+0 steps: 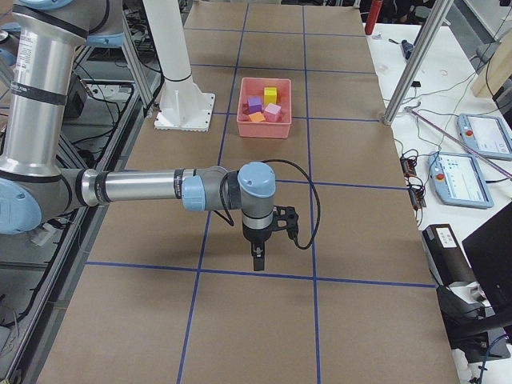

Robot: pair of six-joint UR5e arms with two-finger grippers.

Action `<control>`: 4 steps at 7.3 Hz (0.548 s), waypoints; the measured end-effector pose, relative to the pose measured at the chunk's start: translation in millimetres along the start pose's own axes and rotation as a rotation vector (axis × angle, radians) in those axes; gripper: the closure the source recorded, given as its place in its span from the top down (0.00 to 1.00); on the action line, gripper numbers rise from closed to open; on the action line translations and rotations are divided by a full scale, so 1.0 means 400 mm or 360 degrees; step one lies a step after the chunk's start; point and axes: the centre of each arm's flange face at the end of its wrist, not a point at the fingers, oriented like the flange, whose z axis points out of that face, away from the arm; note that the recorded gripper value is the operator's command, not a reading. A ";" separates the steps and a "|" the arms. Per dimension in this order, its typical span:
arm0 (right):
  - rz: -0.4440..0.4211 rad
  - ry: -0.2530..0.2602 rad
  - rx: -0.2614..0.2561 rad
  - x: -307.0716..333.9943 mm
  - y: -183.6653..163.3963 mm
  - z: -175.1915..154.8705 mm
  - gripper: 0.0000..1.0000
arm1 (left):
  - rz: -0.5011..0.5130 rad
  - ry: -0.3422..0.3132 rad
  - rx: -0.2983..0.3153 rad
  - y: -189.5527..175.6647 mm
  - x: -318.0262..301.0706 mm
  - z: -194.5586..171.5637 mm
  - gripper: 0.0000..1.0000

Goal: Place blocks into pink bin with both arms

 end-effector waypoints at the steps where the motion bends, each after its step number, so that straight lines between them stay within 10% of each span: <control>1: 0.0001 0.0000 -0.0001 0.001 0.001 0.001 1.00 | 0.0000 -0.0001 0.0000 0.000 0.000 0.000 1.00; 4: 0.0003 0.0000 -0.0004 0.003 0.002 0.003 1.00 | -0.0001 -0.0001 -0.0002 0.000 0.000 0.000 1.00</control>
